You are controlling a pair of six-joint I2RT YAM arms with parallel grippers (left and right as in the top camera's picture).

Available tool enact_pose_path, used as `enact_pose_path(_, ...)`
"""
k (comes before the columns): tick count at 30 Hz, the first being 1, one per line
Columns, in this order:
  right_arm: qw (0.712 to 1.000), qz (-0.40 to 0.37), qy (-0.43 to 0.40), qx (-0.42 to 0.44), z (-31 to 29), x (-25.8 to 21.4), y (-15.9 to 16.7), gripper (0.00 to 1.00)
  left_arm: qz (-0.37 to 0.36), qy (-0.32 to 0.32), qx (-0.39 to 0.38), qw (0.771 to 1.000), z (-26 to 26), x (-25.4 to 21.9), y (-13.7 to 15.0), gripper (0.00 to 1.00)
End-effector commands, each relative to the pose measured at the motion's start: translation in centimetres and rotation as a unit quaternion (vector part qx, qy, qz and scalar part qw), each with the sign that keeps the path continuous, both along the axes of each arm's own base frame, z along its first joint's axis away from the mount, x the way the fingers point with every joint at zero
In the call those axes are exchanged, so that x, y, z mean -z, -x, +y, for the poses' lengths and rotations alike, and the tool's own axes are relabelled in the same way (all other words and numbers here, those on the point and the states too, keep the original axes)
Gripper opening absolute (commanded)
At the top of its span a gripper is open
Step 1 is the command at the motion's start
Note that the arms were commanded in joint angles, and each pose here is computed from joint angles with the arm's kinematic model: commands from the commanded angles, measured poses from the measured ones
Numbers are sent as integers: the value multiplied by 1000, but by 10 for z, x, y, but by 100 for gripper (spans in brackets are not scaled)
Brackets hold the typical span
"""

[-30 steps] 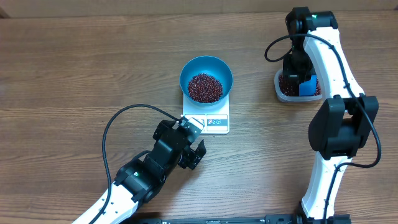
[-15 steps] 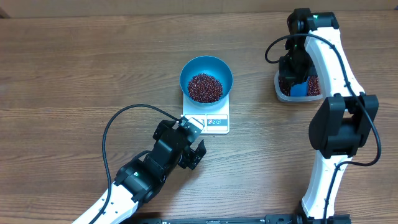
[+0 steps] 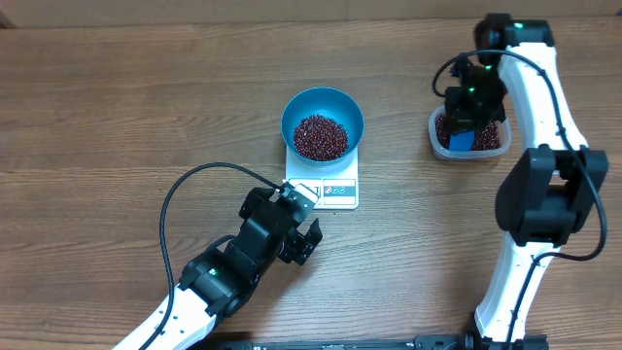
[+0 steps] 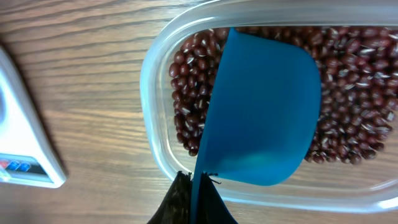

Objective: Scoop item into bowl and weigh 150g on scale
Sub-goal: 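Lower the blue scoop into the bean tub with the right gripper, then drag the scoop through the beans to fill it, right gripper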

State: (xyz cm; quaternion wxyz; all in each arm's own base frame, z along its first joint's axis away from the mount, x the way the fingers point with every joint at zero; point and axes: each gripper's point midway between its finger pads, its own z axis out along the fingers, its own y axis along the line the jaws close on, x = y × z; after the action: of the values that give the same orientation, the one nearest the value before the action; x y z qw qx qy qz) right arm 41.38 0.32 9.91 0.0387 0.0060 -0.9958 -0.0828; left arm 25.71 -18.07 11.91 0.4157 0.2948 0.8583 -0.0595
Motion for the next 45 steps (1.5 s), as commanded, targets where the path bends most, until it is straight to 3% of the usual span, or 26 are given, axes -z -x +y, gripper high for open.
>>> enact_pose_path(1,993,-9,-114,-29,18,-3,0,4,-5,-6,-3,1000,4,0,-1,99)
enact_pose_path(6,975,-39,-211,-61,26,-19,0,4,-5,-6,-2,1000,4,0,-1,100)
enact_pose_path(31,976,-44,-210,50,-56,-20,8,4,-5,-6,-2,1000,4,0,-1,100)
enact_pose_path(45,966,-55,-251,37,-60,-29,17,4,-5,-6,-2,1000,4,0,-1,100)
